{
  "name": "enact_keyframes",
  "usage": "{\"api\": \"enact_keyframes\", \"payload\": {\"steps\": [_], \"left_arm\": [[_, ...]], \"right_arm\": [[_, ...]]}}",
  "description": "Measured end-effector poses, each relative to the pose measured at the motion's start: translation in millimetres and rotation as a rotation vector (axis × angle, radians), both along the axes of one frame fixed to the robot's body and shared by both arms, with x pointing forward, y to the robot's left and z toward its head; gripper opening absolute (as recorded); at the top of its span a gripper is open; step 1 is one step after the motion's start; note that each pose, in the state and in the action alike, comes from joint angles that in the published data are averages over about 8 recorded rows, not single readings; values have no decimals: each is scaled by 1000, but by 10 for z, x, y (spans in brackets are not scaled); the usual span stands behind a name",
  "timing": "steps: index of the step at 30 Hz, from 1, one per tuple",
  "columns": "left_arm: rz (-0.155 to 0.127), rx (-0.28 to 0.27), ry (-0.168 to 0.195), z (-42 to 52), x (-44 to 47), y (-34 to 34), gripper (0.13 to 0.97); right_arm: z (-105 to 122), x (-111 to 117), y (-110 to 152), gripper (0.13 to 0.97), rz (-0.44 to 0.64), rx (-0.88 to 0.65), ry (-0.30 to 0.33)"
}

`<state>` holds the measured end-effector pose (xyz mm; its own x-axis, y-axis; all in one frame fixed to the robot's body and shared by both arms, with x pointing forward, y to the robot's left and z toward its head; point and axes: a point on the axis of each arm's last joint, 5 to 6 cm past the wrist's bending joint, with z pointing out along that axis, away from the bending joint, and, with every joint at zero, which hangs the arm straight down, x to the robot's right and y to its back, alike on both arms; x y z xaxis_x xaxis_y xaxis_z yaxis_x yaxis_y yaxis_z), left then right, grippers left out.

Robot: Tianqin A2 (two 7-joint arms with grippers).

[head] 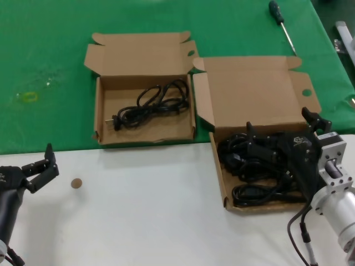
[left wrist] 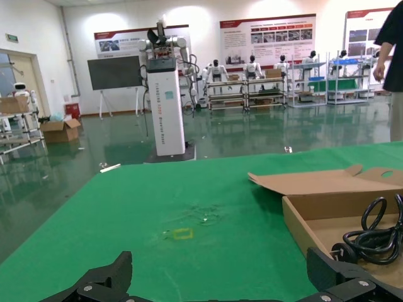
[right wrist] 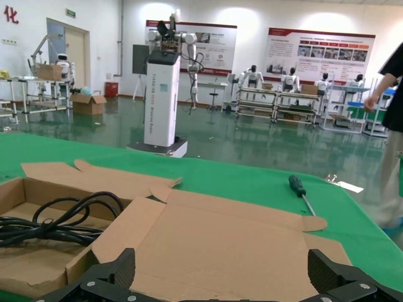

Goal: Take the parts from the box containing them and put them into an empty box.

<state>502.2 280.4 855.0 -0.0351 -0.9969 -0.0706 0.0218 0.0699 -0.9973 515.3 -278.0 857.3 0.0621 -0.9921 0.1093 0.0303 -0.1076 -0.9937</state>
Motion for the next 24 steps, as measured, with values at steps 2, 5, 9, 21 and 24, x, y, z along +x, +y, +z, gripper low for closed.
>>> {"api": "enact_keyframes", "payload": {"steps": [2,5,9,21,24], "left_arm": [[0,0,0,0,0,0,966],[0,0,0,0,0,0,966],[0,0,0,0,0,0,966],[0,0,0,0,0,0,966],[0,0,0,0,0,0,966]], "right_arm": [[0,0,0,966,0,0,0],[0,0,0,966,0,0,0],[0,0,0,966,0,0,0],[0,0,0,966,0,0,0],[0,0,0,966,0,0,0]]}}
